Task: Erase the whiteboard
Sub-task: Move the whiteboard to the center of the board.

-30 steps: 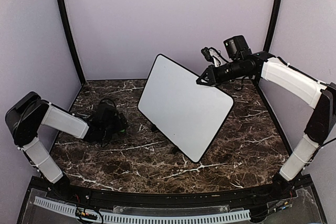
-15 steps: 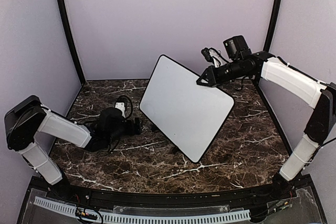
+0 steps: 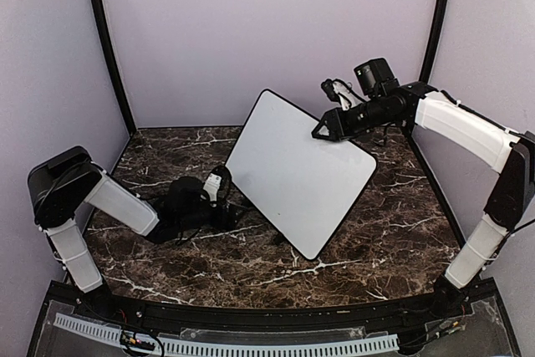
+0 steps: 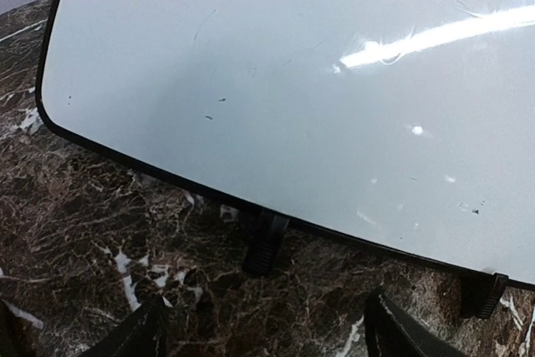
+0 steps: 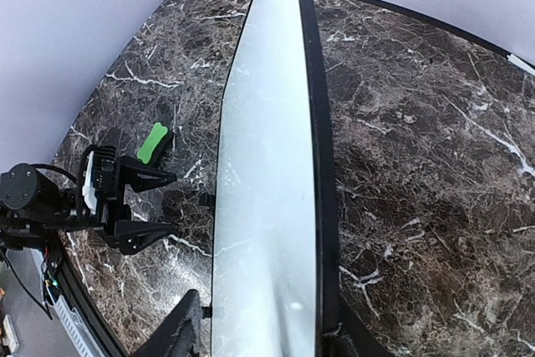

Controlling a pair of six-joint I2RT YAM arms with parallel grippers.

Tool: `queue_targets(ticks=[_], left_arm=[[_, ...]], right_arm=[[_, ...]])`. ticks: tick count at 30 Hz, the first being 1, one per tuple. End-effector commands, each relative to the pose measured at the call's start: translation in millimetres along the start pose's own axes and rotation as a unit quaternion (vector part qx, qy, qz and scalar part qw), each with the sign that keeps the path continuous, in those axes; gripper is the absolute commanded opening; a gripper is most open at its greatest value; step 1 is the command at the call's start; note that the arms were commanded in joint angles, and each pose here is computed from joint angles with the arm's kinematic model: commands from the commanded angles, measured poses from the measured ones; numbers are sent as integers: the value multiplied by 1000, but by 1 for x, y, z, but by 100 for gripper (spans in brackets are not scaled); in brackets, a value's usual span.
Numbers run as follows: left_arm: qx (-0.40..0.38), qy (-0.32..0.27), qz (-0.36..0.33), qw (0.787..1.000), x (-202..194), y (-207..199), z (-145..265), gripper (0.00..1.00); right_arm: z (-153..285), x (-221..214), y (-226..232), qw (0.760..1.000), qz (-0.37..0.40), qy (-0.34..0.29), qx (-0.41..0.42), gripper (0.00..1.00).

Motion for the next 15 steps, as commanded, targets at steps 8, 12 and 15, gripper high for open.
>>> queue_targets(ticks=[8, 12, 15], left_arm=[[-56, 23, -47, 997, 9, -20, -30, 73], [-55, 31, -54, 997, 9, -20, -36, 70], [-57, 37, -58, 996, 6, -21, -38, 66]], right_arm=[[20, -17, -1, 999, -27, 29, -16, 59], [26, -12, -5, 999, -31, 18, -19, 60], [30, -8, -9, 999, -34, 8, -29, 61]])
Point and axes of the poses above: each gripper's point midway between its finger pads, its own z axis back along the fingers, its own y axis along the line the jaws close on, x = y × z, the point moved 4 cm from there along z, back along the fingers, and after that the axes turned 6 degrees about -z, right-handed, at the moved point
